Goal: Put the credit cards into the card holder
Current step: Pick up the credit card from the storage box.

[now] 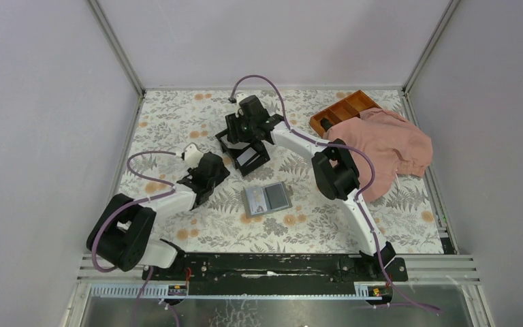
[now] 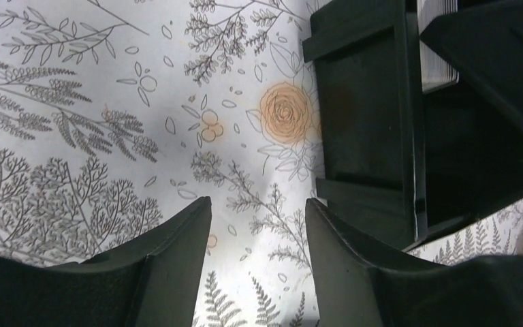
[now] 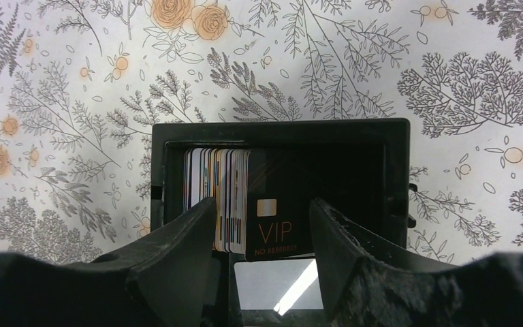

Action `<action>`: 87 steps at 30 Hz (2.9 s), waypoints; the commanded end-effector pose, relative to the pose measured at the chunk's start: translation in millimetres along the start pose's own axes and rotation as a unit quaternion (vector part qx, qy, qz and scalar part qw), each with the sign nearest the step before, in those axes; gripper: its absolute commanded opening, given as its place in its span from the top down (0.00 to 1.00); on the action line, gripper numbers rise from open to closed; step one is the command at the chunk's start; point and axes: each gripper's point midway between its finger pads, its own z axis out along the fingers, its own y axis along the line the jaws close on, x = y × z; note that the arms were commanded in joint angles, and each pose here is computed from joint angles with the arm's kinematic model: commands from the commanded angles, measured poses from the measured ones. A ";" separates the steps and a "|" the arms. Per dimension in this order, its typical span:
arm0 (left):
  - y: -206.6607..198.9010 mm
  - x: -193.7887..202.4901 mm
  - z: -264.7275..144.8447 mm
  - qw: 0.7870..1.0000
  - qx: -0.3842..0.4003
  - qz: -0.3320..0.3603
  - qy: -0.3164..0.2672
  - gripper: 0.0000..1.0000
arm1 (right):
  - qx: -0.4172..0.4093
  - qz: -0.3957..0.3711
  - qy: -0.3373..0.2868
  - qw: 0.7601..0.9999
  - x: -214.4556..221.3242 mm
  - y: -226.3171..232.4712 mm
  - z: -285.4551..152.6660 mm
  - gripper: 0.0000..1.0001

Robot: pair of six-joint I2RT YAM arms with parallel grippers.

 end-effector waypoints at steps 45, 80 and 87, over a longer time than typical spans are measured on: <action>-29.4 -33.3 56.1 0.999 0.026 -0.031 -0.004 0.41 | -0.079 0.029 -0.023 0.996 -29.3 57.8 -47.4 0.62; -33.0 -58.4 17.5 0.998 0.044 -0.032 -0.028 0.39 | 0.163 -0.116 -0.110 0.973 -49.4 19.0 -106.6 1.00; -40.8 -65.2 -4.1 0.996 0.075 -0.034 -0.030 0.37 | 0.141 -0.095 -0.124 0.978 -52.2 29.6 -138.9 1.00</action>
